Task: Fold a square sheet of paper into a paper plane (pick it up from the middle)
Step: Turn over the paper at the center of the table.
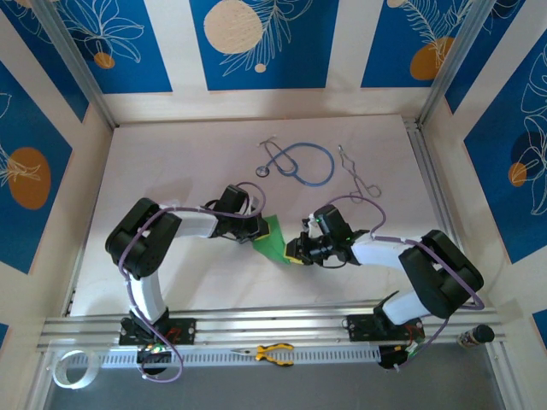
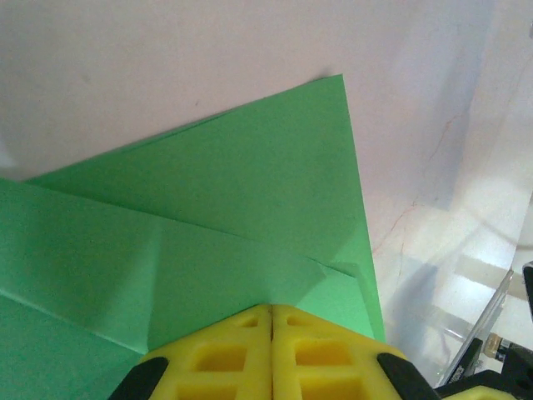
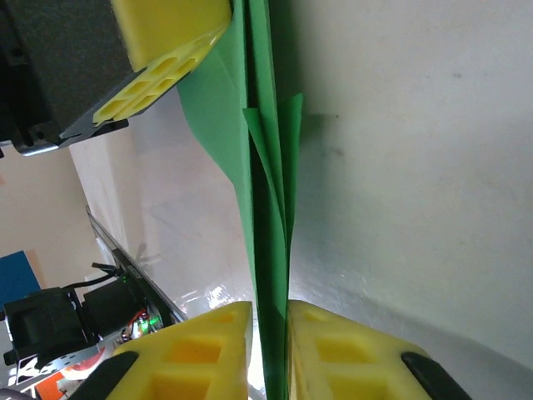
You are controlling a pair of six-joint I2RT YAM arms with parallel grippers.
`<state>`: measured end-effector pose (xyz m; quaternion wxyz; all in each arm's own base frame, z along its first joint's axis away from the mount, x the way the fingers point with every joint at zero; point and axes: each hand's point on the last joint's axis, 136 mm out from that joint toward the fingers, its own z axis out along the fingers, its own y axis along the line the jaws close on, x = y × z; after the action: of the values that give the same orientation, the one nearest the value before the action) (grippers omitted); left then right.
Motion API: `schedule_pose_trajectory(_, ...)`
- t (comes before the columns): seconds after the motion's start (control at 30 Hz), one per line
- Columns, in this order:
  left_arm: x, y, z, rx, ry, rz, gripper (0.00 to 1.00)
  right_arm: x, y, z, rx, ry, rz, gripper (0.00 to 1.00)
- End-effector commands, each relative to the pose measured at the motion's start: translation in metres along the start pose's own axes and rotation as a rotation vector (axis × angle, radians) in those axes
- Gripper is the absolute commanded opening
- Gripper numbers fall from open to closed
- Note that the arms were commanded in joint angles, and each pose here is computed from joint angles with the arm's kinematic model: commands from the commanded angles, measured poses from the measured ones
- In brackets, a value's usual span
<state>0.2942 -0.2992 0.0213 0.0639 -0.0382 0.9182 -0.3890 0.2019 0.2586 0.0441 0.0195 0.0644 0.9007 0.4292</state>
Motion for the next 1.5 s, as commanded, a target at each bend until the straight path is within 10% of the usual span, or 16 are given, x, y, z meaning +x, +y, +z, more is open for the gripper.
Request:
schedule_pose_trajectory(0.0, -0.002, -0.008, -0.007, 0.035, -0.009, -0.011, 0.09, 0.002, 0.001, 0.001, -0.014, 0.023, -0.009, 0.14)
schedule_pose_trajectory(0.57, -0.036, -0.063, -0.091, 0.039, -0.315, 0.194, 0.40, -0.020, 0.012, -0.069, 0.236, -0.177, -0.331, 0.04)
schedule_pose_trajectory(1.0, -0.045, -0.012, -0.163, -0.255, -0.580, 0.115, 0.46, -0.050, 0.005, -0.160, 1.058, -0.305, -0.573, 0.02)
schedule_pose_trajectory(1.47, -0.042, 0.028, -0.212, -0.361, -0.722, 0.004, 0.51, -0.019, 0.006, -0.038, 1.253, -0.030, -0.853, 0.05)
